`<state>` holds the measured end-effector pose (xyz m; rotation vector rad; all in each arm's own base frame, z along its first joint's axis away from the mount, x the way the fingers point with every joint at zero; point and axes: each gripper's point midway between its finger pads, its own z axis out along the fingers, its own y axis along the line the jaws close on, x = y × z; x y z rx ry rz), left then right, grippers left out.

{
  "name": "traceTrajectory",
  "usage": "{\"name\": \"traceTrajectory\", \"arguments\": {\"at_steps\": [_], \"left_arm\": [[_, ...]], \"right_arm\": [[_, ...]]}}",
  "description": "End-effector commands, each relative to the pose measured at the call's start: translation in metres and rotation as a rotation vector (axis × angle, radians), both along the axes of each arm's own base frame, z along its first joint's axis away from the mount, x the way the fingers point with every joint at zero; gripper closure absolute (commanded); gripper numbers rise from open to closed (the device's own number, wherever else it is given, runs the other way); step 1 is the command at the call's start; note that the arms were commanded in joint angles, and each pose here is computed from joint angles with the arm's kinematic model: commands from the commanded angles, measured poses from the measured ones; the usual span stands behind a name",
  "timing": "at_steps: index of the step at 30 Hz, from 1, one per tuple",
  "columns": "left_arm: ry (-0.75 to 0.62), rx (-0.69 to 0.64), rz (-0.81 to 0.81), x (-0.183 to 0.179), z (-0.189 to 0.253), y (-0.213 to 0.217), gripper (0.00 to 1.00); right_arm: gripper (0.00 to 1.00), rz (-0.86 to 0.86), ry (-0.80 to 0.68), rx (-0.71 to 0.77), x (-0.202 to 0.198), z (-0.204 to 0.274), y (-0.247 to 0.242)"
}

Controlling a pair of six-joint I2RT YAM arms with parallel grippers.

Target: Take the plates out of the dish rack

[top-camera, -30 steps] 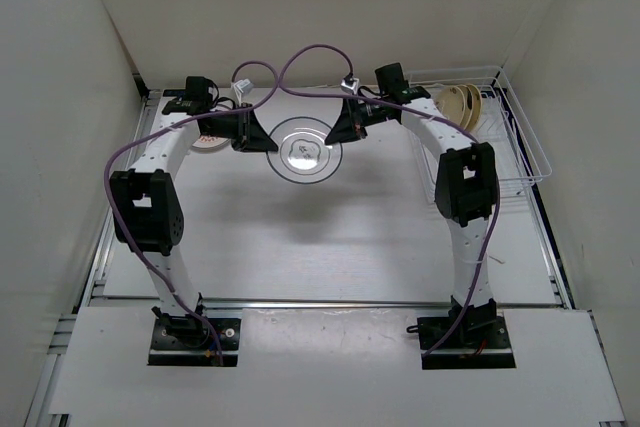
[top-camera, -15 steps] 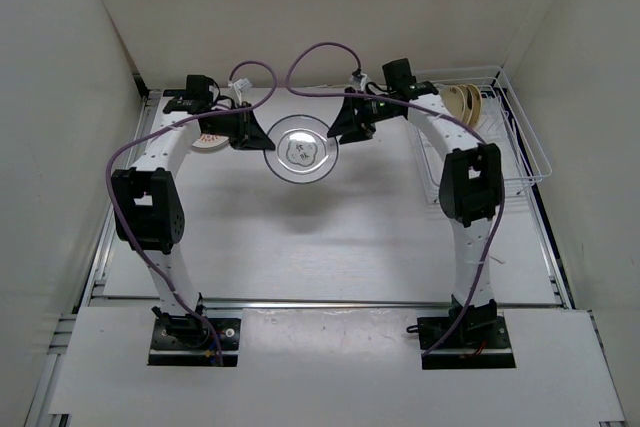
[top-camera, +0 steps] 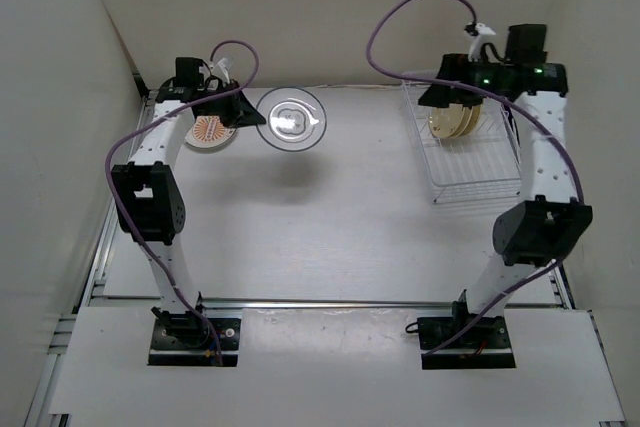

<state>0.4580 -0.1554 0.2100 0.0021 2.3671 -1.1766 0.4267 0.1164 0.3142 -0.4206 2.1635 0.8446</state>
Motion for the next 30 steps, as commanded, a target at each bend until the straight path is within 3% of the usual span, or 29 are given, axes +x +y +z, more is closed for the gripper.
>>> {"name": "traceTrajectory", "arguments": {"at_steps": [1,6,11,16,20,30], "left_arm": [[-0.054,-0.022,0.123,0.034,0.022,0.031,0.90],[-0.028,-0.108,0.221,0.065,0.021,0.072,0.90],[-0.017,-0.188,0.316,0.091,0.016,0.124,0.90],[0.000,-0.214,0.450,0.108,-0.003,0.193,0.90],[0.025,-0.224,0.515,0.112,-0.026,0.229,0.90],[0.089,-0.200,0.507,0.113,-0.087,0.238,0.90]], "right_arm": [[0.07,-0.005,0.034,-0.132,-0.038,-0.005,-0.049],[0.07,-0.190,0.034,-0.201,-0.059,-0.002,-0.128],[0.05,-0.280,0.051,-0.280,-0.096,-0.002,-0.165],[0.05,-0.280,0.089,-0.386,-0.129,-0.012,-0.179],[0.04,-0.291,0.129,-0.391,-0.138,-0.014,-0.180],[0.04,-0.306,0.165,-0.366,-0.148,-0.019,-0.174]]}}
